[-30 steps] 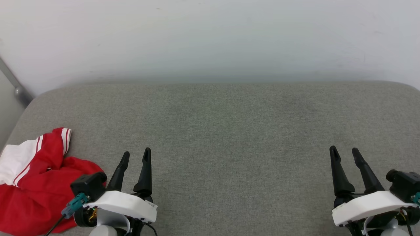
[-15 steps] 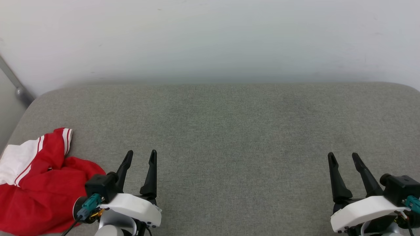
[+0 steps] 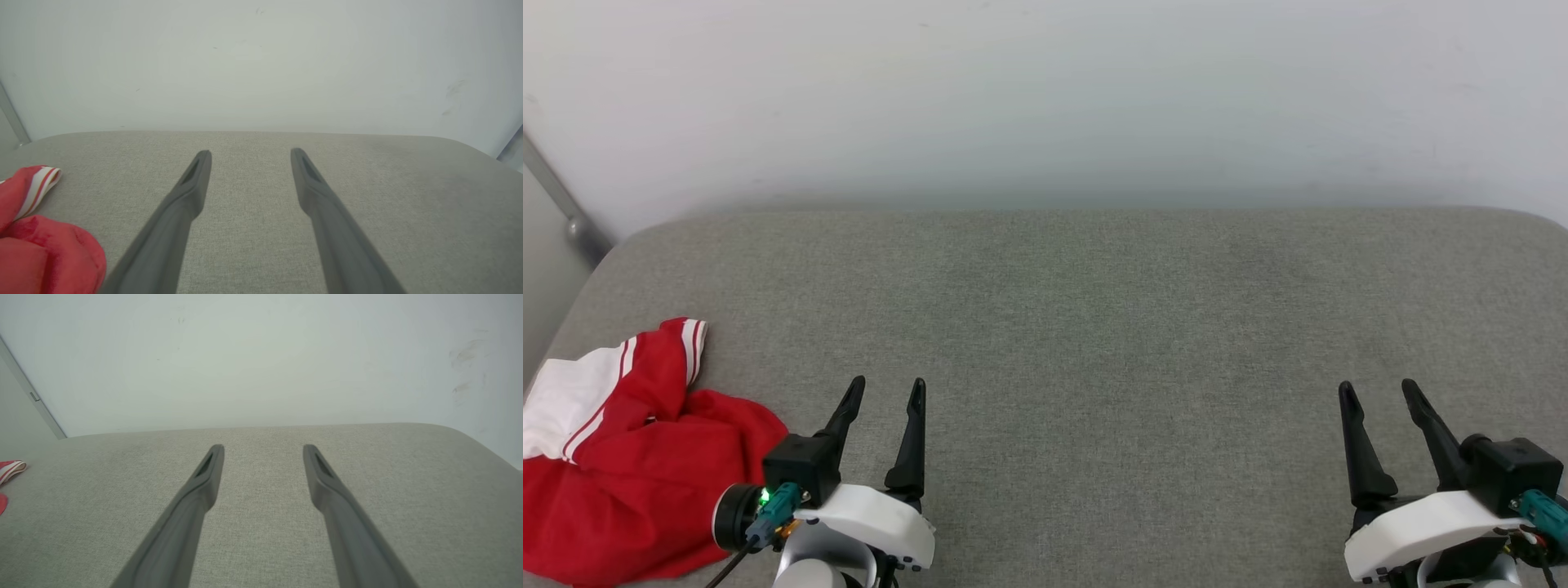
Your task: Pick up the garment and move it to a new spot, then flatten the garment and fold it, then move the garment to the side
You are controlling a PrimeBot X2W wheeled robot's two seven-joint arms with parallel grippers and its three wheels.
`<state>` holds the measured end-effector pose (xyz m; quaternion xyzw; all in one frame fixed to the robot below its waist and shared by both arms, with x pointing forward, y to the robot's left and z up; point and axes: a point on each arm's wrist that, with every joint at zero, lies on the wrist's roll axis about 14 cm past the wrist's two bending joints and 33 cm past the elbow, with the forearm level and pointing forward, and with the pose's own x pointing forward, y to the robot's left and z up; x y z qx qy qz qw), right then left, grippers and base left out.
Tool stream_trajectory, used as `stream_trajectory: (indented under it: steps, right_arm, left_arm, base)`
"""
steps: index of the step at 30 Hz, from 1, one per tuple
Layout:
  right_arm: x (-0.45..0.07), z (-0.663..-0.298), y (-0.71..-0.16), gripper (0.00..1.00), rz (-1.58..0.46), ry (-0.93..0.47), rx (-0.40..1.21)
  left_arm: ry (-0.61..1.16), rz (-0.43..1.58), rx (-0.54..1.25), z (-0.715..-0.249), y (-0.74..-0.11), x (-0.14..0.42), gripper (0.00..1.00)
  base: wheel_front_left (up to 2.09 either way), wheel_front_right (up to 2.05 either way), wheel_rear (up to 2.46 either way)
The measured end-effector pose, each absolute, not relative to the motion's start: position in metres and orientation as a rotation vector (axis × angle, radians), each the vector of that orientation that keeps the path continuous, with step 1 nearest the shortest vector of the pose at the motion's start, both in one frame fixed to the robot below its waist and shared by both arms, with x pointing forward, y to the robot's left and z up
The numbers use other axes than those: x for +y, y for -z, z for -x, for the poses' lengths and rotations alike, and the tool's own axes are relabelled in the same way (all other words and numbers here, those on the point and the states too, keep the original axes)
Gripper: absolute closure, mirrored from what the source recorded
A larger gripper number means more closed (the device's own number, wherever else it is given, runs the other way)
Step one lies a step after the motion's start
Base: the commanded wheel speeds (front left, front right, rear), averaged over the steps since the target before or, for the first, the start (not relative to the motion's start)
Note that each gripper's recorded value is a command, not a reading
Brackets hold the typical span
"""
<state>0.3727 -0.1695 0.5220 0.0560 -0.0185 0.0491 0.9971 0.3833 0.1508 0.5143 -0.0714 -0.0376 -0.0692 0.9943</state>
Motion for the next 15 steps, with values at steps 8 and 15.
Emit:
stream_trajectory:
  steps: [8,15]
  right_arm:
    - [-0.1669,-0.3736,-0.5212,0.0,-0.06,-0.108,-0.039]
    - [-0.1675,-0.3742,-0.5189,0.0,-0.039,-0.107,-0.036]
  left_arm:
    - [0.131,0.113,-0.061,-0.3825,-0.5072,0.1506,0.0]
    - [0.134,0.099,-0.064,-0.384,-0.507,0.1496,0.0]
  base:
    - [0.0,0.0,0.0]
    - [0.0,0.0,0.0]
